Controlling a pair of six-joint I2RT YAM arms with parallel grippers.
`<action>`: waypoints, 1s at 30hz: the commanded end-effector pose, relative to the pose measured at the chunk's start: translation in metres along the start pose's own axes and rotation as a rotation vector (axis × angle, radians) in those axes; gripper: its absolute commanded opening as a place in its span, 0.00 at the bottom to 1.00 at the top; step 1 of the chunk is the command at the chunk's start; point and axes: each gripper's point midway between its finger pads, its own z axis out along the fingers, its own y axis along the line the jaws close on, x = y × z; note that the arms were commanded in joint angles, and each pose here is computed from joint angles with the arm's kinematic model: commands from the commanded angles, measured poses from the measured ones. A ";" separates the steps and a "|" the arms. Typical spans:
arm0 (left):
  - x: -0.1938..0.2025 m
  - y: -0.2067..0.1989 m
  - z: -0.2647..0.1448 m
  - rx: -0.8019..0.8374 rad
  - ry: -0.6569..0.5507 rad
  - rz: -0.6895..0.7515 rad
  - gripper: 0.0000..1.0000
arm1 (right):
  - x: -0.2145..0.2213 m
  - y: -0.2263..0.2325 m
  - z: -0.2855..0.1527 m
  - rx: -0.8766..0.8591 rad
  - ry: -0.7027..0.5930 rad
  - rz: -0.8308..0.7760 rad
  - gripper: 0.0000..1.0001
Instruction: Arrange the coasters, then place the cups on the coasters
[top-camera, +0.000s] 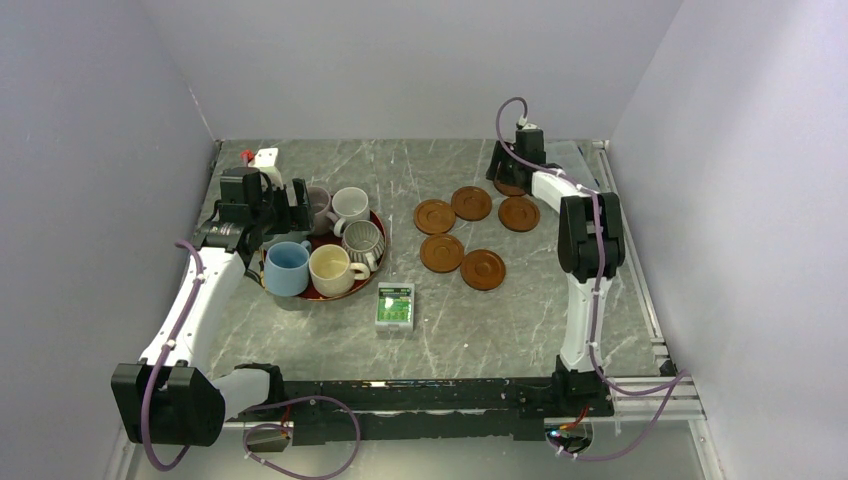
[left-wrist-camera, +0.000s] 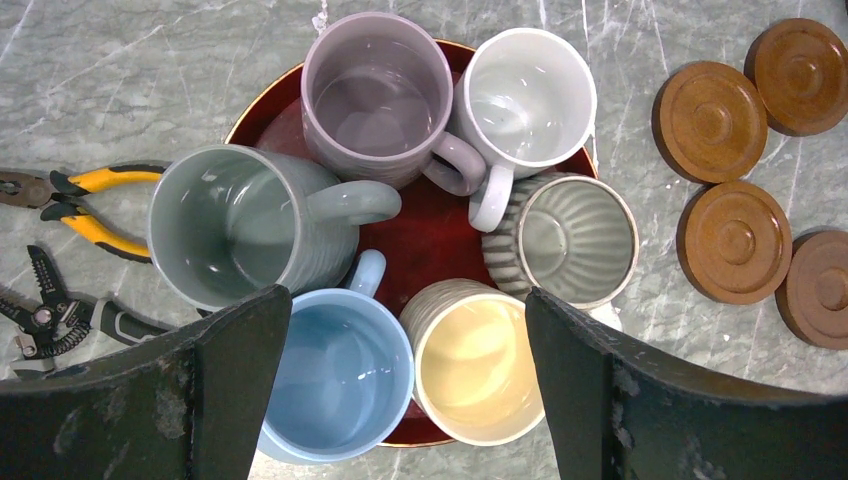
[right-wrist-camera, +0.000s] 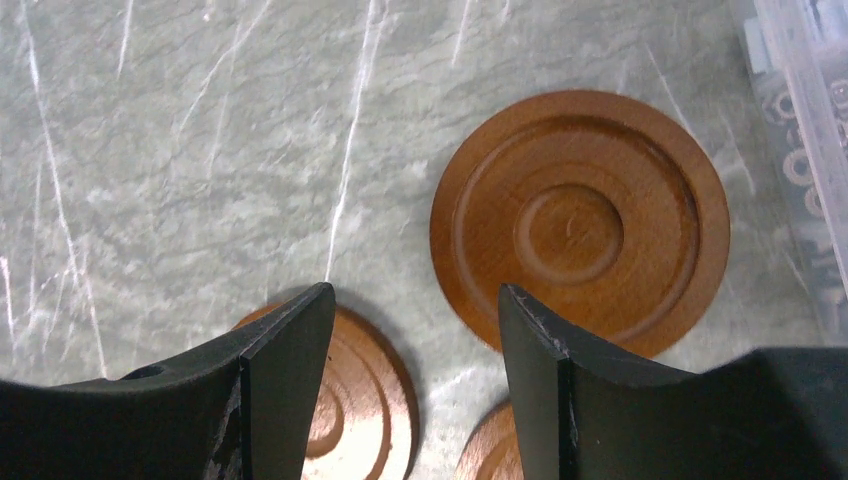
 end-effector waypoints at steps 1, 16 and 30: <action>-0.023 -0.010 -0.008 0.041 -0.071 0.006 0.93 | -0.031 0.000 0.008 -0.015 -0.062 -0.012 0.65; -0.024 -0.011 -0.010 0.042 -0.078 0.006 0.93 | -0.002 -0.024 0.035 0.010 0.068 0.033 0.66; -0.023 -0.011 -0.010 0.042 -0.076 0.008 0.93 | 0.040 -0.031 0.002 0.026 0.144 0.097 0.66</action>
